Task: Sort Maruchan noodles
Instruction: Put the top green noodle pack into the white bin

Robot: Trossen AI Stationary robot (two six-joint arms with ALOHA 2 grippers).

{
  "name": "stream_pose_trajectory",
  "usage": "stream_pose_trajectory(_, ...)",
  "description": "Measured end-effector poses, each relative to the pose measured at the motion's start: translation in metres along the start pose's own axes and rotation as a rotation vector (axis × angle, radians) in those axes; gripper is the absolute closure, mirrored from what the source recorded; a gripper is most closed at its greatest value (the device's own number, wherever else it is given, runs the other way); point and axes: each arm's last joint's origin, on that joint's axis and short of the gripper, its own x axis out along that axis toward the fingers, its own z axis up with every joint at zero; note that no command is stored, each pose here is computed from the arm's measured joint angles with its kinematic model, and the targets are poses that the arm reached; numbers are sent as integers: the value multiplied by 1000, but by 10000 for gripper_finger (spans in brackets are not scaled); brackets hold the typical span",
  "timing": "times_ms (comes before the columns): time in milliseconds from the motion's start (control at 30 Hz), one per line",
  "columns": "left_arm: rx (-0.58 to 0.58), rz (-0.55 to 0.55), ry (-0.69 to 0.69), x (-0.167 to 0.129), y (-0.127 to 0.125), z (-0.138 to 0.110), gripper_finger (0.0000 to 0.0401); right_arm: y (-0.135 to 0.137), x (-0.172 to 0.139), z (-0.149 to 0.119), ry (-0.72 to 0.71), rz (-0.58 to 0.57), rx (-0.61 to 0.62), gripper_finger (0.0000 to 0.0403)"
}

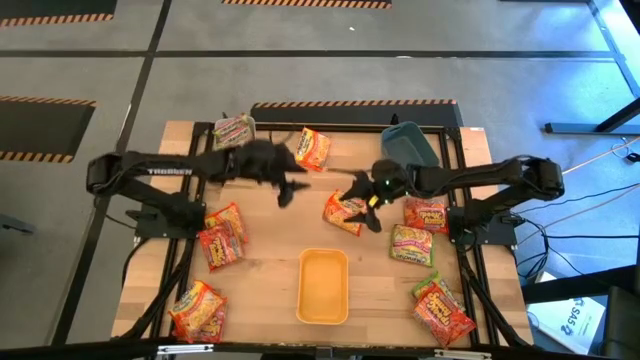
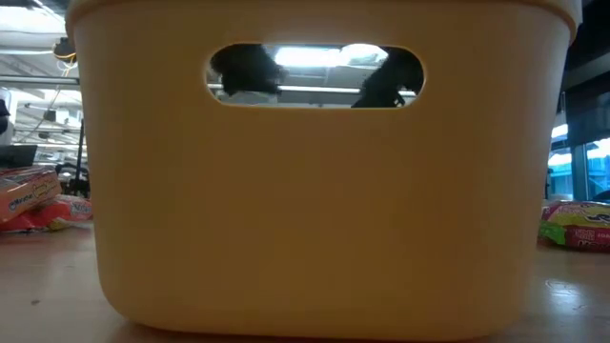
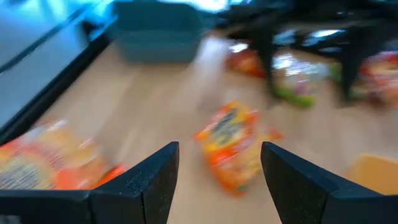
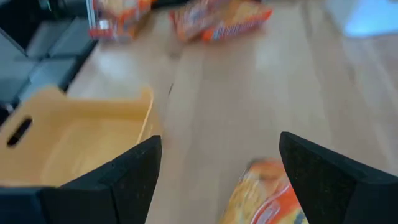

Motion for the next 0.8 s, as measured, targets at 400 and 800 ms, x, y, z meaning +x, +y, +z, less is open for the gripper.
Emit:
stream_pose_trajectory(400, -39, -173, -180, 1, -91, -69, 180, 78, 15, -19, 151, -4, 37, 93)
stream_pose_trajectory(800, -101, -233, -137, 26, -153, -117, 180, 152, -11, -50, 296, -113, 127, 93)
